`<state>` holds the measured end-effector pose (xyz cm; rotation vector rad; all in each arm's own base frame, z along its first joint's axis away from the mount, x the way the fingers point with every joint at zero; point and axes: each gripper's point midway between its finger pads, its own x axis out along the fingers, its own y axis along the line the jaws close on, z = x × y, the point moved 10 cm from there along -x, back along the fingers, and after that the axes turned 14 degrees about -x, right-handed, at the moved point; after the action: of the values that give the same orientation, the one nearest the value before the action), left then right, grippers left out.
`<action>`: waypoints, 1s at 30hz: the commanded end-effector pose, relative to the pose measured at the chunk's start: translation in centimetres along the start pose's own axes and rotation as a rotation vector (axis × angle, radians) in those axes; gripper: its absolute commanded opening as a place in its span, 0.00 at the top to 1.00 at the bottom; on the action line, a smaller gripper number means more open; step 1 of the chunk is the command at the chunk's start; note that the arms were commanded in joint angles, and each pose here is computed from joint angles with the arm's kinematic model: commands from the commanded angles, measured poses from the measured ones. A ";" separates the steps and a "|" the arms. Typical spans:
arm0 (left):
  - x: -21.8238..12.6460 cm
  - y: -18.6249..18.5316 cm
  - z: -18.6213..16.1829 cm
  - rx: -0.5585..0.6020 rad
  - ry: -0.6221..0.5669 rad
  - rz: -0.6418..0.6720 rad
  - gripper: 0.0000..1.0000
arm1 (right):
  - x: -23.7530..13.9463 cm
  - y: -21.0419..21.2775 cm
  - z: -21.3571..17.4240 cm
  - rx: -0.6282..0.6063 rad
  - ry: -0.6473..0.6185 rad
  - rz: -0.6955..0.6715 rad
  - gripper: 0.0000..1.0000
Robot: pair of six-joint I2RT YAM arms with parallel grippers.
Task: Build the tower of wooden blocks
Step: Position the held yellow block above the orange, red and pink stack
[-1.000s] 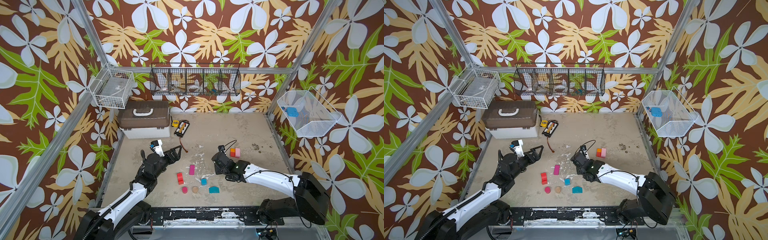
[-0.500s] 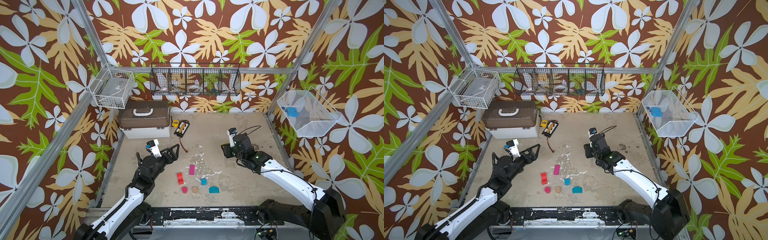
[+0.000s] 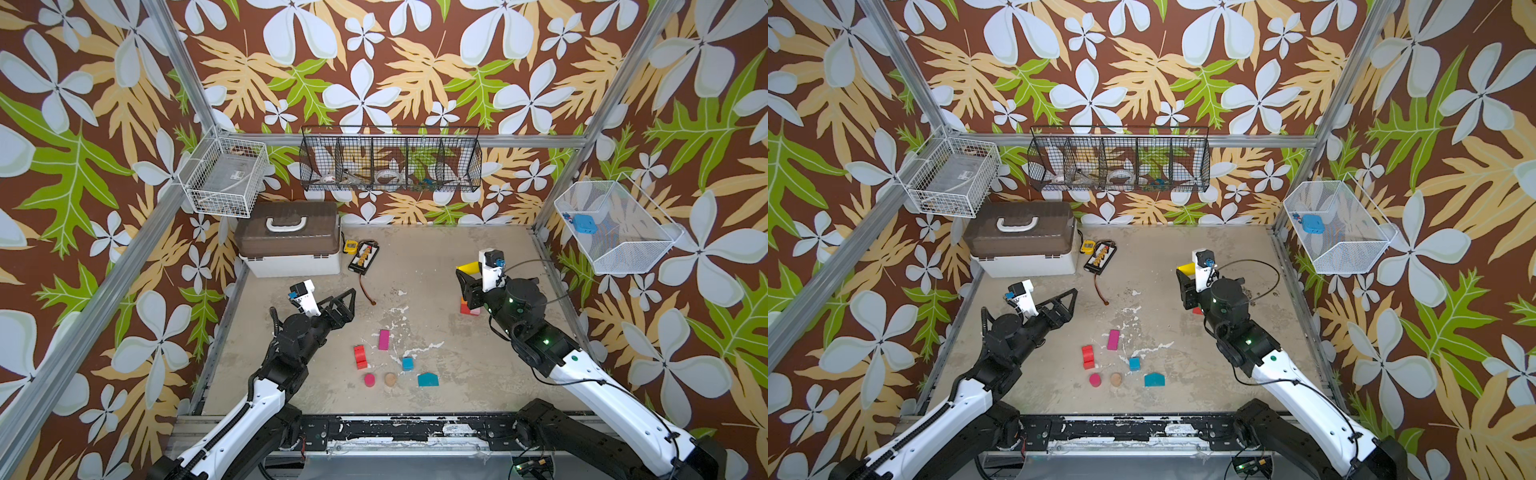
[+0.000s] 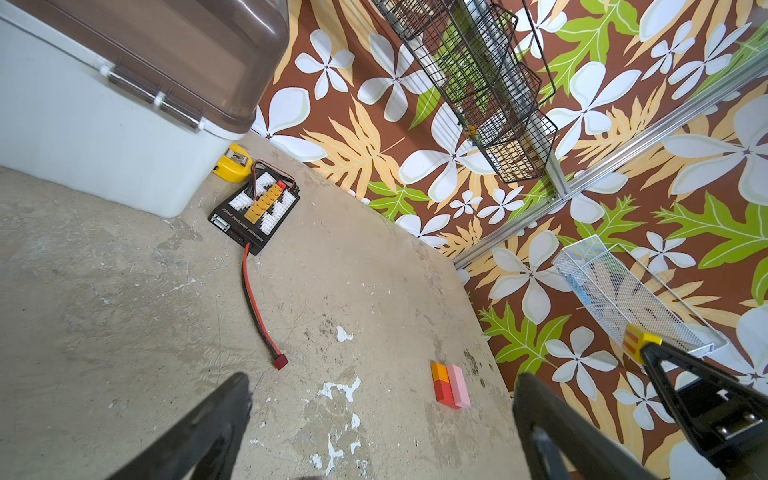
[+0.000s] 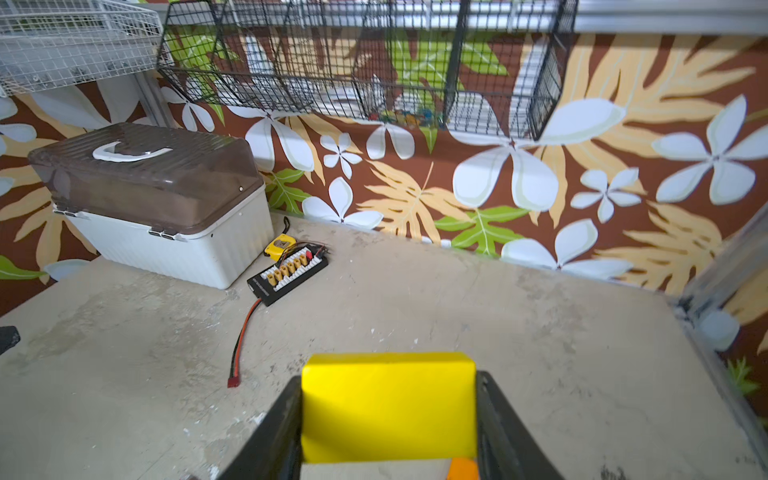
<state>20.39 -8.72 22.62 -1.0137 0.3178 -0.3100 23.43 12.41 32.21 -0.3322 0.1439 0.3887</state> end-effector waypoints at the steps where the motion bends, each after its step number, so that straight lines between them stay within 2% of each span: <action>1: 0.2 -0.3 0.0 -0.008 0.002 -0.031 0.00 | 1.7 2.2 0.0 -0.304 0.033 0.284 1.00; 3: 0.3 -0.1 0.0 -0.007 0.000 -0.022 0.00 | 3.2 2.9 -0.1 -0.429 0.096 0.394 1.00; 6: 0.4 0.0 -0.1 -0.003 0.003 -0.014 0.00 | 5.4 3.3 -1.2 -0.533 0.239 0.499 1.00; 10: 0.4 0.0 -0.1 -0.001 0.001 -0.014 0.00 | 8.2 4.4 -5.0 -0.694 0.501 0.780 1.00; 13: 0.4 0.0 -0.1 0.000 0.002 -0.016 0.00 | 9.2 5.2 -8.4 -0.741 0.650 0.928 1.00; 15: 0.4 0.0 -0.1 0.000 0.000 -0.015 0.00 | 9.8 5.0 -10.4 -0.723 0.731 1.006 1.00; 19: 0.4 0.0 -0.1 -0.004 0.005 -0.021 0.00 | 11.5 3.6 -11.7 -0.662 0.759 1.012 1.00; 25: 0.7 0.2 -0.3 -0.010 0.014 -0.017 0.00 | 11.4 2.6 -12.4 -0.769 0.720 0.976 1.00; 30: 0.9 0.2 -0.4 -0.012 0.024 -0.015 0.00 | 11.2 0.2 -13.4 -0.760 0.662 0.938 1.00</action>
<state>21.01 -9.12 21.64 -1.0190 0.3570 -0.3091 32.27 12.39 17.03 -1.1288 0.9050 1.2493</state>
